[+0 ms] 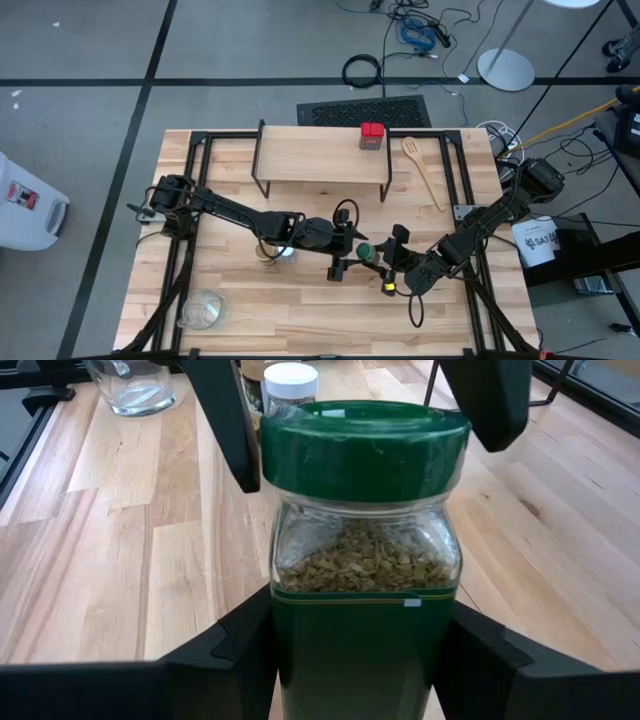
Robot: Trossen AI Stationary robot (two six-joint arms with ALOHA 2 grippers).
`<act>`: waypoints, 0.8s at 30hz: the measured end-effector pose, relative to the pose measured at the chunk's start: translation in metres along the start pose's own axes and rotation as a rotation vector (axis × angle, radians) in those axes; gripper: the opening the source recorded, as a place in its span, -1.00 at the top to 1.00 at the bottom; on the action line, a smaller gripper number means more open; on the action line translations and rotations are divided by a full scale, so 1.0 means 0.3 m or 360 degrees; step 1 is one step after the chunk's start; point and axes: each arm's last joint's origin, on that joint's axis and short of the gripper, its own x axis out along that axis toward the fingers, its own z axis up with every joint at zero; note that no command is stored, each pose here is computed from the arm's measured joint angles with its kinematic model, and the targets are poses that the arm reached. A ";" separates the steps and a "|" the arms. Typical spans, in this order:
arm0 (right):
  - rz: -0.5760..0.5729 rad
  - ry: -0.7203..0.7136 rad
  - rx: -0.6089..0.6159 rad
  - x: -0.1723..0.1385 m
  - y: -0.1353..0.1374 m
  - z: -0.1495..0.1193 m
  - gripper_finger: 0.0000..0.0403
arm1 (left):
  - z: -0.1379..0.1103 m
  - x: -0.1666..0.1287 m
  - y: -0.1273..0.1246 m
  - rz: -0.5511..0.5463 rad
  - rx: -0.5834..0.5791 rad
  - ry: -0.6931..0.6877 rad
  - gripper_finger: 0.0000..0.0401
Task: Shelf spices
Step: Put the black seasoning bottle in the center of the table and put the green seasoning bottle beside the black seasoning bottle
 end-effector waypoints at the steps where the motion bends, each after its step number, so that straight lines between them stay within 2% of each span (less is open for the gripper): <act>1: 0.0002 -0.0004 0.0003 0.000 0.001 0.001 0.02 | 0.000 0.000 0.000 0.0000 0.0000 -0.0002 -0.43; 16: 0.0012 0.0009 0.0018 0.011 -0.007 0.007 0.02 | -0.023 0.033 -0.004 0.0007 0.0006 -0.0030 -0.40; 24: 0.0010 0.0013 0.0001 0.011 -0.007 0.006 0.02 | -0.023 0.033 -0.004 0.0011 0.0069 -0.0030 -0.03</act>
